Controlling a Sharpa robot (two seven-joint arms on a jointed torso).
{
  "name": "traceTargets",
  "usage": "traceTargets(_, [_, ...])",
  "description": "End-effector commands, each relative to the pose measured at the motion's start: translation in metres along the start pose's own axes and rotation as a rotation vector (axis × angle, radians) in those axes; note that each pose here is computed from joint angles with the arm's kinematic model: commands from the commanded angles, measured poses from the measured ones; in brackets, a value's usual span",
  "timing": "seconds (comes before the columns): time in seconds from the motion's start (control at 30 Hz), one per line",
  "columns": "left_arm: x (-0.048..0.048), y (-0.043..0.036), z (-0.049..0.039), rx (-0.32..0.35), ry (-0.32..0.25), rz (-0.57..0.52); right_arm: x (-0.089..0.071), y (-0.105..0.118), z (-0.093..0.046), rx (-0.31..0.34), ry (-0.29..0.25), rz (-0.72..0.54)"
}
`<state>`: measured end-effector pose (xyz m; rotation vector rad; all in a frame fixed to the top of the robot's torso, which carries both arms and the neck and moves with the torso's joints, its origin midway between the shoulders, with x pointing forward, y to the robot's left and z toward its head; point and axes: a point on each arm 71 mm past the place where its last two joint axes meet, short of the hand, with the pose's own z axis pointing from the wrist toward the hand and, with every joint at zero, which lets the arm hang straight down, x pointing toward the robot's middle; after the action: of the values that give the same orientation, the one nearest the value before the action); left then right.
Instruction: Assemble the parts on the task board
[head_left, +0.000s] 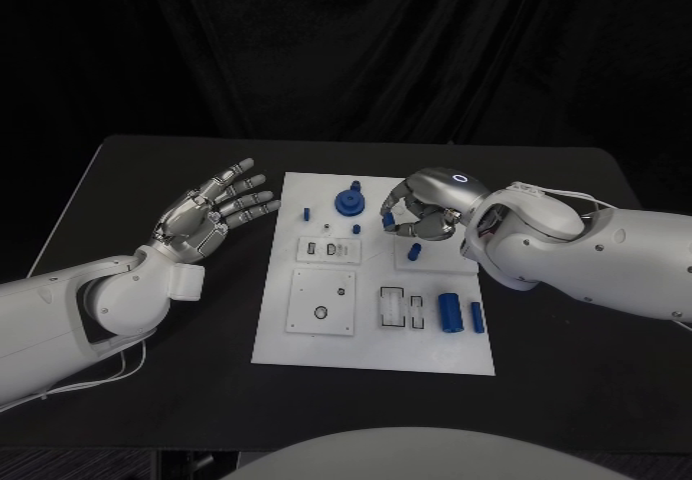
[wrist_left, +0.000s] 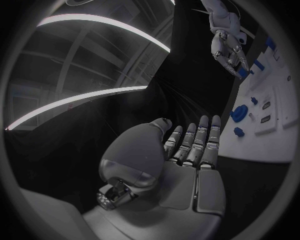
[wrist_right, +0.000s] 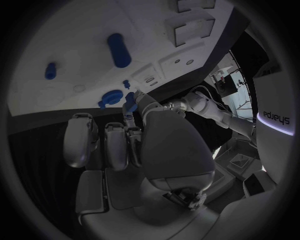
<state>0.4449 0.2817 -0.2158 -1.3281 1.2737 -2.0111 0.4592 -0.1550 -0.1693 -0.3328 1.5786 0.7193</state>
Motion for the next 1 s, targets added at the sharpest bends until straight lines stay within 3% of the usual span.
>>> traceTargets(0.03, [0.0013,0.0004,-0.0002,0.004,0.002,-0.007,0.011,0.007,0.007,0.008,0.093,-0.029])
traceTargets(0.17, [0.0018,0.0006,-0.0003,0.004,0.003,-0.008,0.019,0.018,0.017,-0.013,0.122,-0.036])
traceTargets(0.4, [0.0034,0.0014,0.0000,0.000,0.007,-0.011,0.029,0.026,0.030,-0.019,0.125,-0.051])
traceTargets(1.0, [0.0072,0.0049,0.0023,-0.016,0.021,-0.020,0.035,0.027,0.042,0.011,0.140,-0.090])
